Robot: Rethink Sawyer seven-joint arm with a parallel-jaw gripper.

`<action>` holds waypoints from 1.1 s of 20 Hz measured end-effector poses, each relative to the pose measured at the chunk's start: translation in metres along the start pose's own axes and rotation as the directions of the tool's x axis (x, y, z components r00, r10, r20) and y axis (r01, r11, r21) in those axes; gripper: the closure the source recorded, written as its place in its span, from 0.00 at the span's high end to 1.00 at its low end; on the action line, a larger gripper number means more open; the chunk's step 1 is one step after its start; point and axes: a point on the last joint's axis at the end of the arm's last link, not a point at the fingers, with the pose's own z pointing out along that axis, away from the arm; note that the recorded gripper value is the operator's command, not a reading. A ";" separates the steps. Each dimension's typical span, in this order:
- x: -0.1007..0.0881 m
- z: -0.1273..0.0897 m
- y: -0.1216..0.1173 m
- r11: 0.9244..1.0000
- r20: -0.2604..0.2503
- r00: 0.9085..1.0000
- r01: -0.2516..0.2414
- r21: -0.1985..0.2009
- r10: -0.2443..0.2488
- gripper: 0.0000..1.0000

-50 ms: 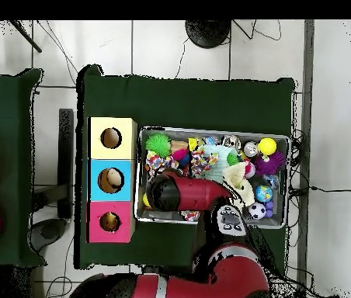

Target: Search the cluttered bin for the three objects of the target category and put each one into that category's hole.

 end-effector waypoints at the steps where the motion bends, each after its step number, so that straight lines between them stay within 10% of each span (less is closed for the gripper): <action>1: -0.001 -0.001 0.000 1.000 0.001 1.000 0.000 0.000 0.000 0.00; 14: -0.032 -0.105 -0.011 0.994 -0.102 0.995 -0.007 0.105 0.018 0.00; 22: -0.052 -0.140 -0.016 0.994 -0.045 0.999 -0.010 0.108 0.015 0.00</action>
